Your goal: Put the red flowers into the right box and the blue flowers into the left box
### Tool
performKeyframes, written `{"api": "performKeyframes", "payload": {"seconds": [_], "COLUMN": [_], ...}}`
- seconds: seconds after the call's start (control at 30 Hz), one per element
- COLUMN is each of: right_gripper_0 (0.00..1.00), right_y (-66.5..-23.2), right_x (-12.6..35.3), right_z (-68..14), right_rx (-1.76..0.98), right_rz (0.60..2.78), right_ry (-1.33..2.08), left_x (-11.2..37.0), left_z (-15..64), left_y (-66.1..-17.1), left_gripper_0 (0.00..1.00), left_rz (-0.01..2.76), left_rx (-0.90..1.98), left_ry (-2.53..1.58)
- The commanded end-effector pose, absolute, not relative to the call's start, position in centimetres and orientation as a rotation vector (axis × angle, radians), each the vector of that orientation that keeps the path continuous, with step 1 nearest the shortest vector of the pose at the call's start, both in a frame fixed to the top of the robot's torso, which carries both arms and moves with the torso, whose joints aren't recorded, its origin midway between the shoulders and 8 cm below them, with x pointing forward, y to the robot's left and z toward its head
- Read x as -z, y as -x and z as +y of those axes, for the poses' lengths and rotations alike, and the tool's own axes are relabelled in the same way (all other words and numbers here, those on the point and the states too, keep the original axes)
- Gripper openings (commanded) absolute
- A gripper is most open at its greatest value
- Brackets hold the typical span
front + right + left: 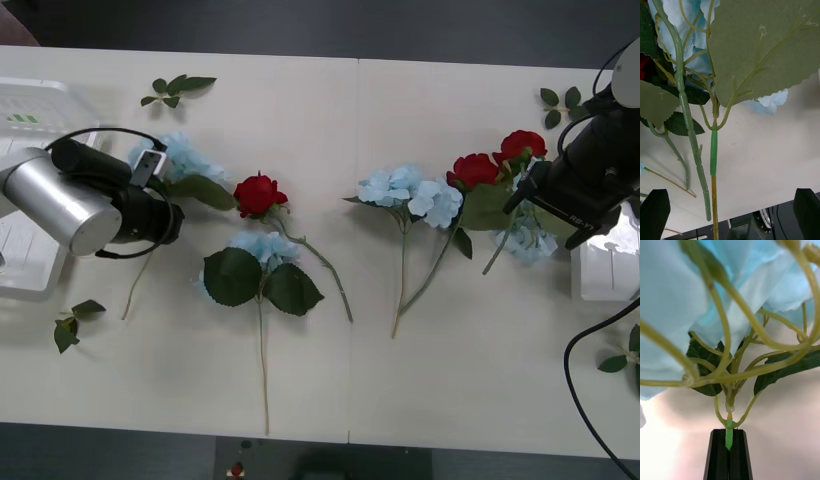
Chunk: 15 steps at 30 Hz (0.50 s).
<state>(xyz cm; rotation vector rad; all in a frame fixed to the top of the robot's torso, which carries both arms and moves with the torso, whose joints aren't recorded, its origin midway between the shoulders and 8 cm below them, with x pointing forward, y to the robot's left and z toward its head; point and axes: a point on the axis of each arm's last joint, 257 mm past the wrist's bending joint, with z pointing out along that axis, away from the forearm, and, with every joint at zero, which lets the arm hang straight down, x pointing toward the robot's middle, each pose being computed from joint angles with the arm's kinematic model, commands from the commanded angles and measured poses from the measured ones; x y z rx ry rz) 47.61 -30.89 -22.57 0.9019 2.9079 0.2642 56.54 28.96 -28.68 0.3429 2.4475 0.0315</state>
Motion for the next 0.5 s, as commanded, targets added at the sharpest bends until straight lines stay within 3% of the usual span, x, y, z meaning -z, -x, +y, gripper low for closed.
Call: {"api": "performKeyframes", "payload": {"seconds": [0.03, 0.13, 0.23, 0.3, 0.37, 0.5], "right_gripper_0": [0.92, 0.87, 0.60, 0.50, 0.35, 0.17], "right_y": [-47.8, -47.5, -47.4, -47.3, -47.3, -47.3], "right_x": [22.4, 22.9, 23.1, 23.3, 23.5, 23.6], "right_z": [-30.8, -30.7, -30.7, -30.7, -30.5, -30.5], "right_rx": [-0.226, -0.227, -0.228, -0.225, -0.227, -0.228], "right_rz": [2.909, 2.915, 2.920, 2.924, 2.927, 2.928], "right_ry": [-0.867, -0.870, -0.866, -0.863, -0.857, -0.850], "left_x": [18.9, 15.3, 11.9, 10.4, 8.8, 7.2], "left_z": [34.7, 37.9, 41.7, 43.8, 47.4, 53.4], "left_y": [-60.2, -60.9, -61.5, -61.7, -61.8, -61.3], "left_gripper_0": [0.00, 0.00, 0.00, 0.00, 0.00, 0.00], "left_rz": [2.297, 2.249, 2.205, 2.186, 2.167, 2.145], "left_rx": [-0.144, -0.187, -0.230, -0.251, -0.284, -0.379], "left_ry": [-0.295, -0.237, -0.154, -0.103, -0.016, 0.092]}}
